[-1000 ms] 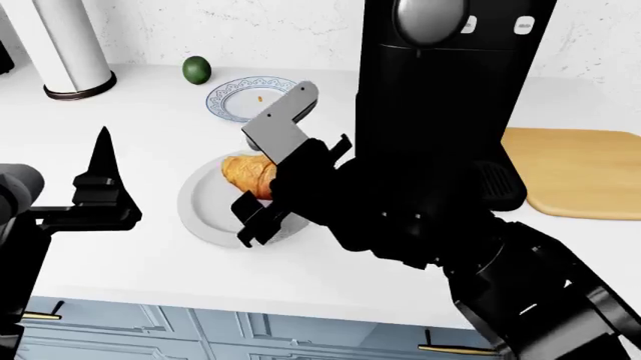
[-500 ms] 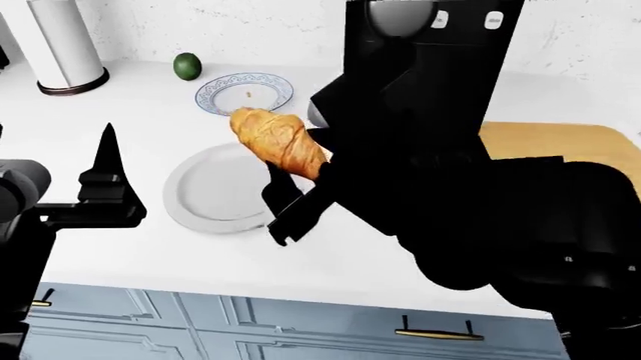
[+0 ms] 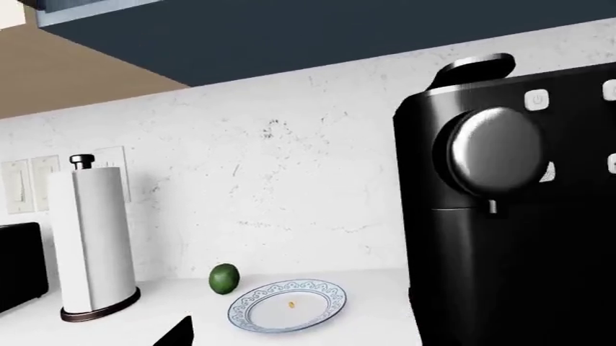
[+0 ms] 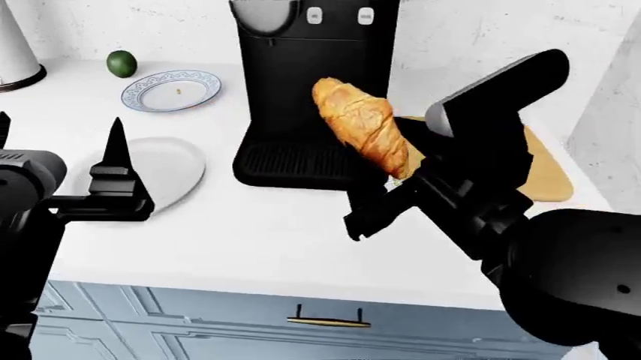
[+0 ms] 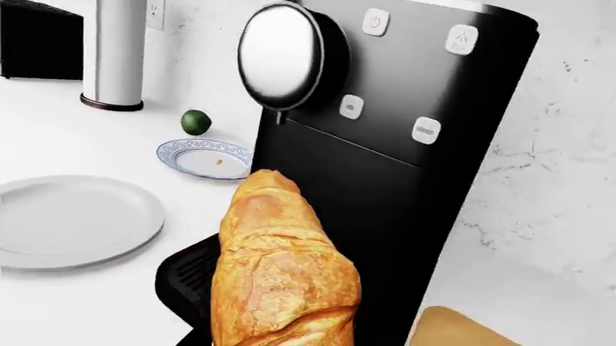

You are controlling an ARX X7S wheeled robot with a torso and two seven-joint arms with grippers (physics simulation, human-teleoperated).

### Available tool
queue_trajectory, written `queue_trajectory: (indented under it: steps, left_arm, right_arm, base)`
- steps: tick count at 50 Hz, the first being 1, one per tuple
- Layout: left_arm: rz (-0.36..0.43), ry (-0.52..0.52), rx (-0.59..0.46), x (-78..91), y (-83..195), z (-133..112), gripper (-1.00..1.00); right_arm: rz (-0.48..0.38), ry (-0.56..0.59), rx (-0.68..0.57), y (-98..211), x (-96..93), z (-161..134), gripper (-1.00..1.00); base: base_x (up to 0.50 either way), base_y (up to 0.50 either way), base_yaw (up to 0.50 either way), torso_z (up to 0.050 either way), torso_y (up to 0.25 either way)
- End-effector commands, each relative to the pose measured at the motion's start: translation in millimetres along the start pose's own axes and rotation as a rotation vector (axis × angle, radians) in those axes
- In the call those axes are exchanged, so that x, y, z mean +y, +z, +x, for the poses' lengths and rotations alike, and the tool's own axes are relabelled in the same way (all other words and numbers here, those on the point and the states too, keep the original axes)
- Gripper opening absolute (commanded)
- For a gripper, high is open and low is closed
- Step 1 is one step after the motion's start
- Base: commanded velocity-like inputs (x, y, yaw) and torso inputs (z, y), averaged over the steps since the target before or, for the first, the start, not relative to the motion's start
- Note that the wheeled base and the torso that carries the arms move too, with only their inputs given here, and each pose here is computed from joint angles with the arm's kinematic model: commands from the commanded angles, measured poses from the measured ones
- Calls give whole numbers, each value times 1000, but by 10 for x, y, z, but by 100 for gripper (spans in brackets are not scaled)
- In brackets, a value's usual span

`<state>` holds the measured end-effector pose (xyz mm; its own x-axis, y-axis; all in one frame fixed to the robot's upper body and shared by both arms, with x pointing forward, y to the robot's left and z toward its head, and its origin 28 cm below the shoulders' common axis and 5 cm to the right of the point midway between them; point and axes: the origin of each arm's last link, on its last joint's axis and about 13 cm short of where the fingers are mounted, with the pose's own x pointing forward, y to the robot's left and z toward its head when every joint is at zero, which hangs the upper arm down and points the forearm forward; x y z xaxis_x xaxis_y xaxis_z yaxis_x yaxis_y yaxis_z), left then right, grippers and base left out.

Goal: From the different types of pastries on the counter, select a croissant and place it on the cutting board. Then retrieve a jar of jam from the cabinet and place it alongside the croissant on the cutting board.

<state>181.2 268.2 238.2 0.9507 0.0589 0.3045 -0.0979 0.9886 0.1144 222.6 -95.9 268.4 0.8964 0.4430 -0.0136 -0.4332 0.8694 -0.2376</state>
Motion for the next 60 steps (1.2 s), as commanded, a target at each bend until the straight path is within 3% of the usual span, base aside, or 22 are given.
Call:
queue_trajectory:
  steps: [1, 6, 18, 24, 41, 50, 60]
  left_arm:
    - [12, 19, -10, 26, 66, 44, 100]
    - [10, 31, -16, 67, 92, 35, 100]
    - [20, 54, -20, 160, 129, -12, 100]
    - [22, 69, -17, 213, 127, -53, 100]
    - [33, 82, -12, 333, 212, -152, 100]
    - [-35, 49, -22, 435, 217, -192, 100]
    - [-57, 10, 6, 448, 194, -233, 100]
  right_arm:
    - [85, -194, -62, 4, -153, -75, -100]
    - [80, -268, -62, -7, -197, -81, -100]
    - [56, -268, -80, -8, -182, -40, -100]
    - [41, -253, -105, 21, -157, -4, -100]
    - [29, -292, -159, 209, -194, -18, -100]
    - [29, -291, -161, 225, -212, -49, -100]
    - [27, -291, -149, 211, -220, -51, -100]
  base:
    - [12, 1, -500, 0, 0]
    - [3, 0, -500, 0, 0]
    - [0, 0, -500, 0, 0]
    - [39, -51, 0, 0, 0]
    - [490, -21, 0, 0, 0]
    - [91, 12, 0, 0, 1]
    - [0, 0, 0, 49, 14]
